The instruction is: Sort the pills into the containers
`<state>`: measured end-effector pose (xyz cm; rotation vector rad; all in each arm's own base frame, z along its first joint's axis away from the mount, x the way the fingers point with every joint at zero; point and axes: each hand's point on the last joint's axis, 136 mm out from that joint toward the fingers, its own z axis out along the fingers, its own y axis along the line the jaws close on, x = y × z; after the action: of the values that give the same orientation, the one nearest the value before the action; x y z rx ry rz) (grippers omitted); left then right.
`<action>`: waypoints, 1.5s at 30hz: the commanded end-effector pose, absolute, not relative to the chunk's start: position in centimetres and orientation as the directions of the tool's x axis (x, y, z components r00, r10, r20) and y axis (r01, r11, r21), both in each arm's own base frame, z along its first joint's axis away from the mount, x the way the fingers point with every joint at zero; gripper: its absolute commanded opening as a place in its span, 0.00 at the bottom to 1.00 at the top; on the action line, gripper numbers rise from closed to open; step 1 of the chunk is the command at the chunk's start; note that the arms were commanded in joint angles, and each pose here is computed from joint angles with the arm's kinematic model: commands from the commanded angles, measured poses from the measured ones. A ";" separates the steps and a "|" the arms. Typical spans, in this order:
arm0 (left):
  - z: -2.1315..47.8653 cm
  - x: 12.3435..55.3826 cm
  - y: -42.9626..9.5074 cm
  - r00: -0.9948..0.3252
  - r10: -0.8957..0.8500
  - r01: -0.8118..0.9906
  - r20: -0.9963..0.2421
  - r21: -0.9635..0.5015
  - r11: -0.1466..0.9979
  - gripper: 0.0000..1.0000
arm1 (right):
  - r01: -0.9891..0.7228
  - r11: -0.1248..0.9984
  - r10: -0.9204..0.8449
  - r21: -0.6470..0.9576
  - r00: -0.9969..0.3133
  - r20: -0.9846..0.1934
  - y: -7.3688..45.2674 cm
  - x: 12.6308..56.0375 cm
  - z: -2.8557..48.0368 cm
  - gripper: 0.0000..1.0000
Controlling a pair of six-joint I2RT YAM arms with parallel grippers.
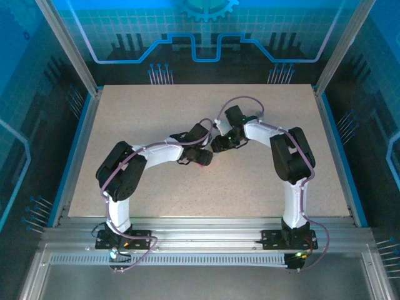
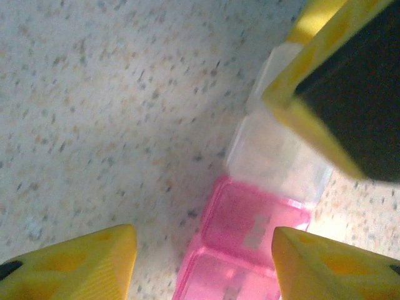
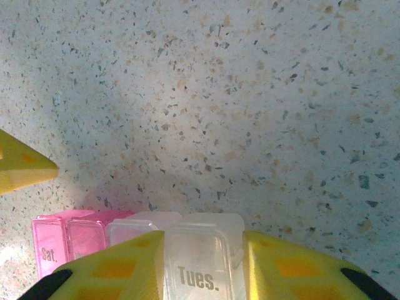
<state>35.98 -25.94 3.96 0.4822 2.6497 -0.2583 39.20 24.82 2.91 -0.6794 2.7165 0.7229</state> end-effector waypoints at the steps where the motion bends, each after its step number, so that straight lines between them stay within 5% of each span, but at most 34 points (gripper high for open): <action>1: 7.1 34.5 -26.0 -0.839 0.288 0.403 -0.462 -0.172 0.899 0.63 | -0.444 0.828 -0.418 0.342 -0.896 -0.151 22.4 35.8 -2.3 0.35; 30: 2.5 33.6 -25.7 -0.769 0.514 0.559 -0.380 -0.011 0.829 0.65 | -0.447 0.825 -0.421 0.346 -0.894 -0.151 22.5 35.7 -2.3 0.36; 38: 2.7 33.7 -25.8 -0.770 0.500 0.551 -0.397 -0.016 0.835 0.44 | -0.445 0.827 -0.419 0.344 -0.895 -0.150 22.4 35.8 -2.3 0.35; 45: 3.0 33.9 -25.1 -0.855 0.364 0.442 -0.370 -0.150 0.884 0.42 | -0.445 0.839 -0.422 0.313 -0.896 -0.140 22.2 35.7 -2.6 0.35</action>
<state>33.27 -25.17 2.17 0.7252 2.6951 -0.2273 39.17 24.79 2.87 -0.6793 2.7218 0.7143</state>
